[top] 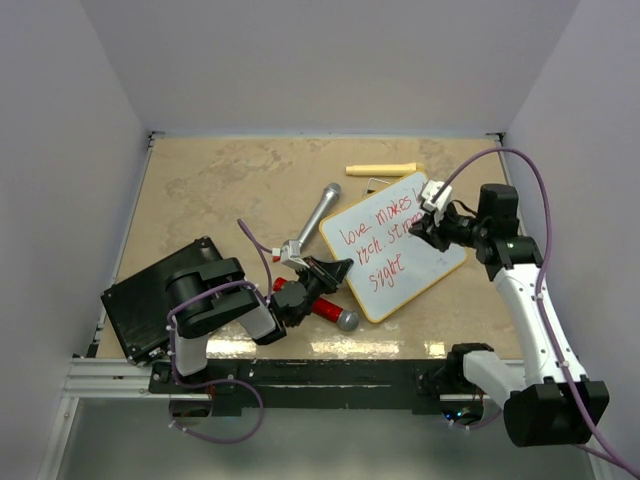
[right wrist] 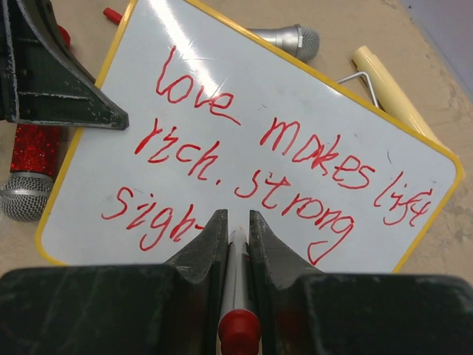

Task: Write a sentence on the whiteboard

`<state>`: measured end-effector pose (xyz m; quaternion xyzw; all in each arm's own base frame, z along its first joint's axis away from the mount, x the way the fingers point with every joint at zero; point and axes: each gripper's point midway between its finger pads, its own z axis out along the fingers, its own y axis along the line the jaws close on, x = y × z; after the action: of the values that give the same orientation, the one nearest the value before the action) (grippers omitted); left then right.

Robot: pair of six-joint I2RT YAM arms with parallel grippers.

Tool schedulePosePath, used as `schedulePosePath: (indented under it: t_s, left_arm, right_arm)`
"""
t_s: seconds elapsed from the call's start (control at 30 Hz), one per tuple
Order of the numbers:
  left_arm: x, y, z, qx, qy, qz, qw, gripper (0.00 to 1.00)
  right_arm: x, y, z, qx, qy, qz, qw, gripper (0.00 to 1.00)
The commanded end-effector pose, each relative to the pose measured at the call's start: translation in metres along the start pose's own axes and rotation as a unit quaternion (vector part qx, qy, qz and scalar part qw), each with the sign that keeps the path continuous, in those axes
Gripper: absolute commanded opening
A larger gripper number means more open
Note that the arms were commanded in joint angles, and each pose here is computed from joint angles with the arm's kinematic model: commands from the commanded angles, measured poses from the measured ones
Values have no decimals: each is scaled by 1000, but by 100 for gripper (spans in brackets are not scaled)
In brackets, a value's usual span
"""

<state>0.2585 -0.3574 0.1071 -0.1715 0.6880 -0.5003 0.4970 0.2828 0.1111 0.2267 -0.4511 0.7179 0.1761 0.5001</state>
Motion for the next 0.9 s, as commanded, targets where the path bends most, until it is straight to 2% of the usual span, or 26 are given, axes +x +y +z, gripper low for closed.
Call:
schedulePosePath:
  t_s: [0.0,0.23,0.47,0.73,0.87]
  left_arm:
    - [-21,-14,-8,49,-38,37,997,0]
    - [-21,-26,-9,95,-17,85,992,0]
    - [-26,-35,-16,141,21,139,980,0]
    - [-44,-71,-10,179,36,202,962,0]
    - [-55,-91,-8,213,46,199,955,0]
  right_arm:
    - [0,7,0,-14,-22,18,1000,0]
    - [-1,5,-9,-13,-32,26,999,0]
    - [-10,20,-19,-46,-47,10,998,0]
    - [-46,37,-44,-77,-67,-31,994,0]
    - [-57,49,-55,-92,-72,-34,993,0]
